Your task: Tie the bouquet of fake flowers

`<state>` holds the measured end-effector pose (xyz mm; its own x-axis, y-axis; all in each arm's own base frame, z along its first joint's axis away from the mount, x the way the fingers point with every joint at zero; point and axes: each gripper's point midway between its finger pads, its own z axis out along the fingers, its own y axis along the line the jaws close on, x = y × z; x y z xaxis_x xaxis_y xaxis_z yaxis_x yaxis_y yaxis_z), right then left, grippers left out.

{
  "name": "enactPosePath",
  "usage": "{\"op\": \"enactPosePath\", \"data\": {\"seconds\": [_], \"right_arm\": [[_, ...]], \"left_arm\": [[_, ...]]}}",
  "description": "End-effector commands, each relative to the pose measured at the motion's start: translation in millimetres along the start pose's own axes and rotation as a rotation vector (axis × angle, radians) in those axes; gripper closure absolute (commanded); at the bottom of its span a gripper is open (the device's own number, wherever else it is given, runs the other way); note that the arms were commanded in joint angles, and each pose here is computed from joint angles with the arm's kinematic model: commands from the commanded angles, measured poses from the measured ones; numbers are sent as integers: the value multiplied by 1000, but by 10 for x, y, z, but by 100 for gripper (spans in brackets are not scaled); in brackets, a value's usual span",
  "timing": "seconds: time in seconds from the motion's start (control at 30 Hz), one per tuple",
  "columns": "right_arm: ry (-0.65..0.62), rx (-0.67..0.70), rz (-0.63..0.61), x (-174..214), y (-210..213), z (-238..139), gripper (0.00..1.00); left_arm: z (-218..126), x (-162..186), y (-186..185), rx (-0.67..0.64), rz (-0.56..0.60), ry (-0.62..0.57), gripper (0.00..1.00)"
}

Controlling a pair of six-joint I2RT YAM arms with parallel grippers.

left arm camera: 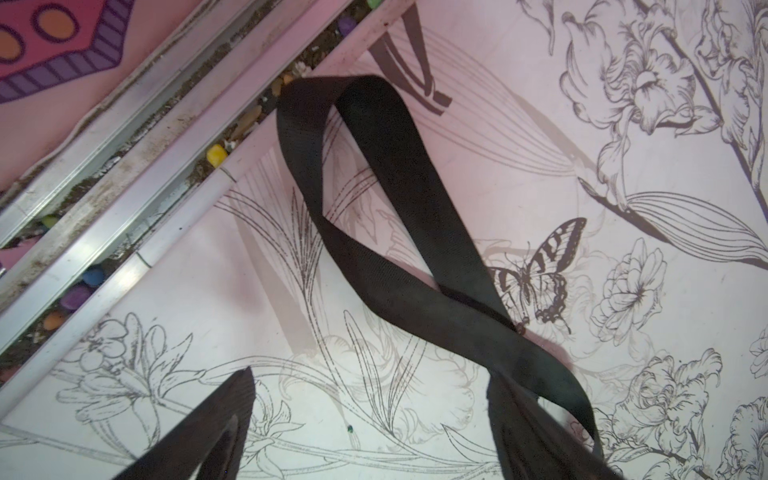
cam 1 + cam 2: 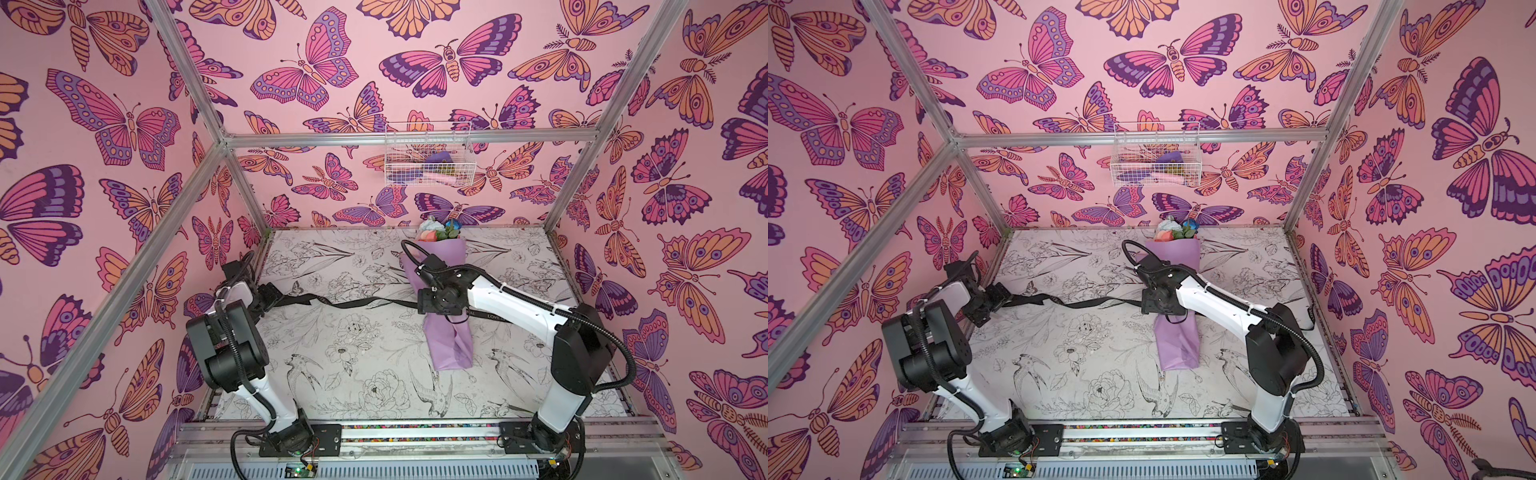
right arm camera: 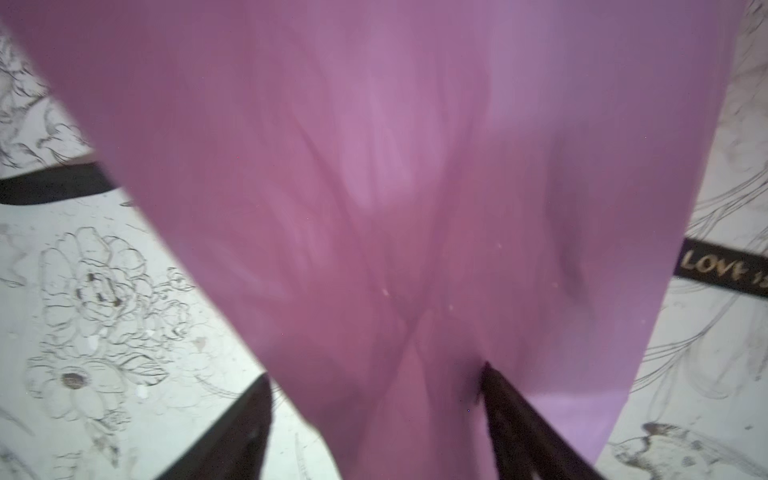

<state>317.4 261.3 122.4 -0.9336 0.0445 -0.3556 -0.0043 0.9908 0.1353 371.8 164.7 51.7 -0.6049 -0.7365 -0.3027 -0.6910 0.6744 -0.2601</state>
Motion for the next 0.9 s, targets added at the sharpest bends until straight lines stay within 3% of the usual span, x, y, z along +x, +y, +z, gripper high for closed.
{"op": "enactPosePath", "data": {"seconds": [0.0,0.13,0.37,0.57,0.87], "right_arm": [[-4,-15,-11,-27,58,61,32],[7,-7,-22,-58,106,266,31],[27,-58,-18,-97,290,629,12],[59,-58,6,-74,255,813,7],[101,-68,13,28,233,928,7]], "left_arm": [[9,18,24,-2,-1,23,13],[18,24,23,0,-3,26,18],[34,26,10,6,-6,31,20],[85,20,68,-24,-6,34,23],[82,-250,182,-123,-47,-45,35]]}}
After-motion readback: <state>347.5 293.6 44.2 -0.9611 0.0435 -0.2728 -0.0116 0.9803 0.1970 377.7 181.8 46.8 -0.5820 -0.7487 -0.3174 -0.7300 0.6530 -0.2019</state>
